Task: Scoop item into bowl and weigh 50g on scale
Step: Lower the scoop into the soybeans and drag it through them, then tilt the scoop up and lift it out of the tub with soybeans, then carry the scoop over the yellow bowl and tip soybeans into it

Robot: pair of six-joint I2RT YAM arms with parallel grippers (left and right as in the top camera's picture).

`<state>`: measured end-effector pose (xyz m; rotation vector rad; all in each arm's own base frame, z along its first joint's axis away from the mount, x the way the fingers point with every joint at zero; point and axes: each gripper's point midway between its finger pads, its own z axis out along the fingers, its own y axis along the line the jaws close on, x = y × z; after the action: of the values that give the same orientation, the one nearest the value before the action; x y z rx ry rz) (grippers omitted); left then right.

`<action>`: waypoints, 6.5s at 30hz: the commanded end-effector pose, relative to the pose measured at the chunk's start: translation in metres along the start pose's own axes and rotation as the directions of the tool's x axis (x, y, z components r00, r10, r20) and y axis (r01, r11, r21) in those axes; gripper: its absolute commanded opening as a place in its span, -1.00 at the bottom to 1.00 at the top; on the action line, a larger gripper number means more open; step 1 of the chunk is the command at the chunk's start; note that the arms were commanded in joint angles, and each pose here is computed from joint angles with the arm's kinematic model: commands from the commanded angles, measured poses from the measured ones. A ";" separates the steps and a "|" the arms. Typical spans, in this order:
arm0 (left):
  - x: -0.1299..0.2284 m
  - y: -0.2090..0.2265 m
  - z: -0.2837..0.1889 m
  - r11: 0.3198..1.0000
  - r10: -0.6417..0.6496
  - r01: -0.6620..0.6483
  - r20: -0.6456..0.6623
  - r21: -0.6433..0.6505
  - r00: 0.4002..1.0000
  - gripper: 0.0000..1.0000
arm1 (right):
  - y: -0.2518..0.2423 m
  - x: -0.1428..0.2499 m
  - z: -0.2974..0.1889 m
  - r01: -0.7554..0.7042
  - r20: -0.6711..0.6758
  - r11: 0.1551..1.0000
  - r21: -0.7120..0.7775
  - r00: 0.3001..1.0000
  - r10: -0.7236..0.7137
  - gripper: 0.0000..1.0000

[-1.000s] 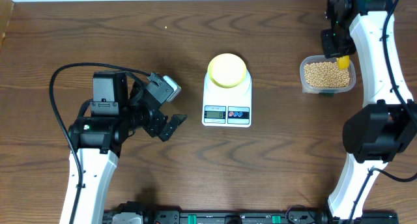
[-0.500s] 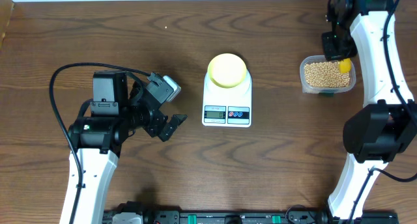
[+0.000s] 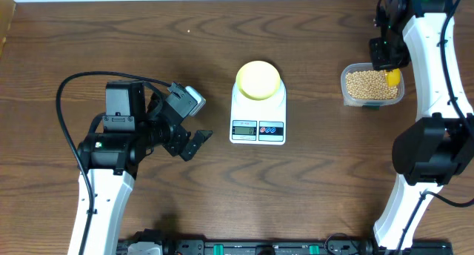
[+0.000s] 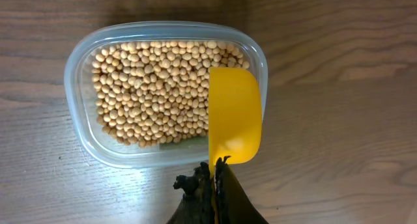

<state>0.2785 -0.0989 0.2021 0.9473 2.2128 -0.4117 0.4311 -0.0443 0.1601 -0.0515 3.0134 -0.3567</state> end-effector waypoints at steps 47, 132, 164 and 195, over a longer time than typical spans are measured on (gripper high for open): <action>0.002 -0.001 0.002 1.000 0.006 -0.006 0.000 0.012 1.000 0.99 | 0.027 0.010 0.061 -0.114 -0.034 0.857 -0.503 0.993 0.113 -0.98; 0.002 -0.001 0.002 1.000 0.006 -0.006 0.000 0.013 1.000 0.99 | 0.069 -0.012 -0.048 -0.131 -0.098 0.104 -0.986 0.956 0.278 -0.98; 0.002 -0.001 0.002 1.000 0.006 -0.006 0.000 0.012 1.000 0.99 | 0.244 -0.015 -0.051 -0.009 -0.005 0.413 -0.911 1.000 0.011 -0.97; 0.002 -0.001 0.002 1.000 0.006 -0.006 0.000 0.012 1.000 0.99 | 0.247 -0.027 -0.082 0.238 0.242 0.723 -0.649 0.965 -0.100 -0.98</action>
<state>0.2785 -0.0989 0.2021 0.9473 2.2128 -0.4117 0.4385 0.2122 0.1753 -0.3232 2.8073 0.8157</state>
